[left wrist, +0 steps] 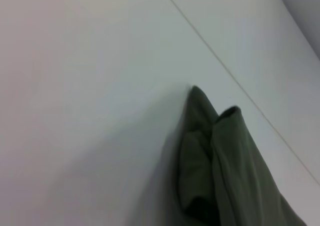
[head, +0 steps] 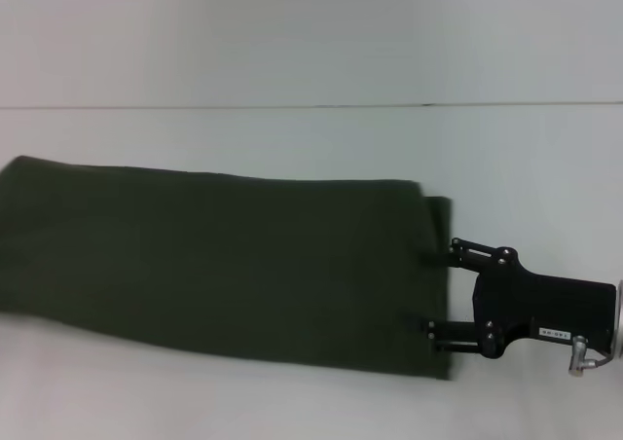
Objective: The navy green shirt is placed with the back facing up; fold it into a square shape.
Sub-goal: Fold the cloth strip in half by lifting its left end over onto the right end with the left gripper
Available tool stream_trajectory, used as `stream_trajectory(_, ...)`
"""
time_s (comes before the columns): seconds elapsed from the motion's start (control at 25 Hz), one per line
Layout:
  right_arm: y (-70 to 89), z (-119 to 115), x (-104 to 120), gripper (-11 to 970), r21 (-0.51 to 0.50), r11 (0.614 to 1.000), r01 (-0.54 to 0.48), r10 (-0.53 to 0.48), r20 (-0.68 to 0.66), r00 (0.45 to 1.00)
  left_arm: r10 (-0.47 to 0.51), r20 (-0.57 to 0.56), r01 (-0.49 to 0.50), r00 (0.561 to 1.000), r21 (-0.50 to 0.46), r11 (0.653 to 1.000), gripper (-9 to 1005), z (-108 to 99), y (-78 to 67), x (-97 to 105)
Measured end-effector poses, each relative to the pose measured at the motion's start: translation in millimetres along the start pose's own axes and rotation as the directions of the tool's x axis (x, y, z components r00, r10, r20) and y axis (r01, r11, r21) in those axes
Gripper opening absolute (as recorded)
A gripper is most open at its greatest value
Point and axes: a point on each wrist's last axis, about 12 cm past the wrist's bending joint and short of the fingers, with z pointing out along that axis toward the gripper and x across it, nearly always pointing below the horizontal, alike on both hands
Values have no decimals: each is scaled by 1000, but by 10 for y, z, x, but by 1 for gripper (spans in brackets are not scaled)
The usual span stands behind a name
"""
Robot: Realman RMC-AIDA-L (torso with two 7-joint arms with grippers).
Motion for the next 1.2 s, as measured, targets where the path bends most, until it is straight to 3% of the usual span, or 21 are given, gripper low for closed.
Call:
stream_trajectory(0.24,-12,11,-1,866,4,1000,3,-3,-7,1000,-4,45,4,999,-14,1000,51,-54,48,-46)
stream_trajectory(0.44,-31,13,16,866,22,1000,-3,3,-16,1000,-5,28,2,1000,118,993,51,36,-177,-72)
stream_trajectory(0.56,-40,3,41,866,40,999,-10,11,-27,1000,-1,-13,5,1000,286,958,50,116,-457,-68)
stream_trajectory(0.64,-38,-5,67,866,52,999,-17,19,-34,999,17,-42,2,999,402,916,50,191,-693,-60)
stream_trajectory(0.68,-37,-8,73,866,54,998,-19,21,-34,999,46,-72,-6,996,482,876,50,304,-918,-31)
stream_trajectory(0.8,-36,-21,84,865,62,998,-24,26,-33,999,62,-84,-11,995,508,861,50,367,-1017,-15)
stream_trajectory(0.84,-36,-28,89,865,66,997,-27,29,-32,999,120,-135,-21,984,578,816,50,620,-1345,108)
stream_trajectory(0.96,-24,-69,115,865,82,996,-39,41,-26,999,175,-178,-27,968,622,783,50,864,-1624,288)
stream_trajectory(1.04,-2,-105,139,865,88,995,-49,51,-21,998,224,-211,-35,952,649,760,50,1063,-1839,497)
stream_trajectory(1.2,32,-207,187,865,101,993,-59,61,-24,998,318,-299,-43,900,664,746,50,1382,-2101,1006)
